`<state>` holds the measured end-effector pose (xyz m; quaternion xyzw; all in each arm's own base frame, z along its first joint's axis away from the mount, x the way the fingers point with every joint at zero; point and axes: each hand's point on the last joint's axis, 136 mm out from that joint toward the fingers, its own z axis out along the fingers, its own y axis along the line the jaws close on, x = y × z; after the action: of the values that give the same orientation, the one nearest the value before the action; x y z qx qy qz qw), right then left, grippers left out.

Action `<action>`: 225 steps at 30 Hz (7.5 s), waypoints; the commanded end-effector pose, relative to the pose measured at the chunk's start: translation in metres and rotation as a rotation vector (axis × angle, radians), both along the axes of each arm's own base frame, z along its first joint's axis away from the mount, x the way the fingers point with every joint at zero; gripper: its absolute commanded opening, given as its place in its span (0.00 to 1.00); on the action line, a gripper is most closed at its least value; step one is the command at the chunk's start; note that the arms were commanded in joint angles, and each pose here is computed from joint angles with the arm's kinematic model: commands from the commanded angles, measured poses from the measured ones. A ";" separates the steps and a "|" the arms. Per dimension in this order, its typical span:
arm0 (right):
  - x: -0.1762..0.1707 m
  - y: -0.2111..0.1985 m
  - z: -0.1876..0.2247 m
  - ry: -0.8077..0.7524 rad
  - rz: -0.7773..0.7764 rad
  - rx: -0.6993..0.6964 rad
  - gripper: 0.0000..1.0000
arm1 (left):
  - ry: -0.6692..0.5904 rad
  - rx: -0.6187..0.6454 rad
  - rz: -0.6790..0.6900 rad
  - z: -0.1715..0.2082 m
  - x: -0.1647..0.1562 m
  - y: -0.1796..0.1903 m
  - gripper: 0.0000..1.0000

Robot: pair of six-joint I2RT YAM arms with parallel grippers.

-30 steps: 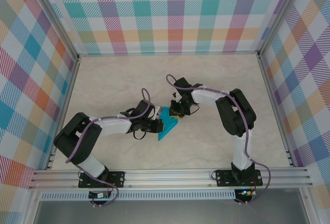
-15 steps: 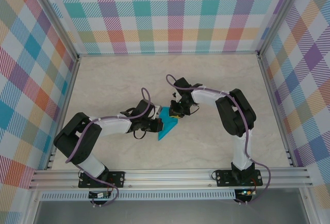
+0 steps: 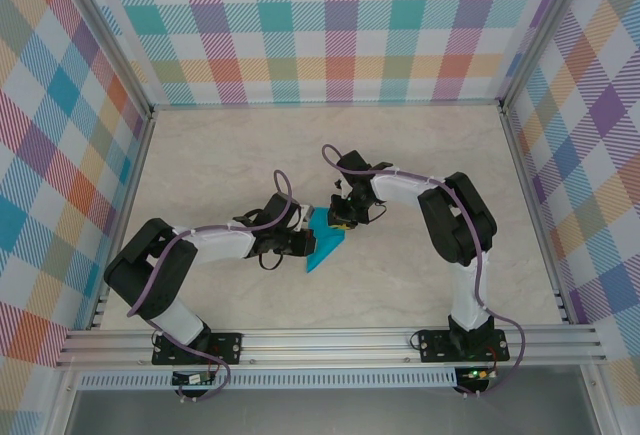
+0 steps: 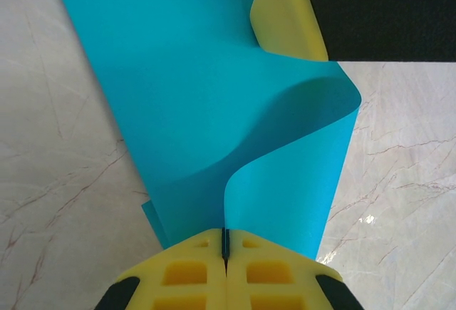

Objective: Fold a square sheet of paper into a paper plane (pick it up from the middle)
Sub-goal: Third fold the triangle at the center of the table.

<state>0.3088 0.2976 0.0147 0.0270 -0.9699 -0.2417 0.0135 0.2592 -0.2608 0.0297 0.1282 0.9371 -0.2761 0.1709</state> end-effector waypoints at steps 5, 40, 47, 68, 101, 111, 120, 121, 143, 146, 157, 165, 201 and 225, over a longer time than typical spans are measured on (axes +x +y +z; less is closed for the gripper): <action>-0.021 -0.023 -0.033 0.072 -0.004 -0.138 0.17 | 0.023 0.028 0.021 -0.012 0.004 0.007 0.01; -0.024 -0.030 -0.038 0.084 -0.018 -0.184 0.16 | 0.017 0.008 0.068 -0.014 0.004 0.010 0.02; -0.024 -0.030 -0.040 0.088 -0.020 -0.186 0.16 | 0.012 0.004 0.073 -0.013 0.003 0.011 0.02; 0.005 -0.033 0.064 -0.149 -0.147 -0.047 0.28 | 0.055 -0.007 0.109 -0.031 -0.002 0.014 0.00; -0.086 0.037 0.040 -0.007 -0.205 0.353 0.03 | 0.134 -0.063 0.172 -0.048 0.003 0.002 0.00; -0.089 0.044 0.035 0.003 -0.196 0.344 0.04 | 0.147 -0.064 0.150 -0.049 0.001 -0.001 0.00; -0.091 0.042 0.018 0.027 -0.206 0.324 0.04 | 0.152 -0.054 0.142 -0.050 0.000 -0.001 0.00; -0.092 0.042 0.016 0.029 -0.207 0.322 0.04 | 0.152 -0.053 0.142 -0.050 0.000 -0.001 0.00; -0.099 0.029 -0.009 0.047 -0.222 0.259 0.05 | 0.166 -0.043 0.130 -0.055 -0.001 -0.002 0.00; -0.100 0.029 -0.010 0.055 -0.219 0.261 0.05 | 0.165 -0.042 0.132 -0.055 -0.001 -0.001 0.00; -0.100 0.039 0.022 0.003 -0.191 0.365 0.04 | 0.165 -0.039 0.133 -0.054 0.000 -0.001 0.00; -0.110 0.037 -0.010 0.053 -0.192 0.291 0.04 | 0.167 -0.036 0.132 -0.055 -0.002 0.000 0.00; -0.063 0.005 0.000 -0.009 -0.267 0.309 0.05 | 0.186 -0.023 0.109 -0.060 -0.004 -0.001 0.00; -0.028 -0.009 0.023 -0.044 -0.267 0.357 0.07 | 0.177 -0.010 0.114 -0.059 -0.003 0.001 0.00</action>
<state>0.2811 0.2852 0.0432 -0.1109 -0.9029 -0.4120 -0.0527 0.2794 -0.2895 0.0188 0.0631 0.9175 -0.3580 0.1612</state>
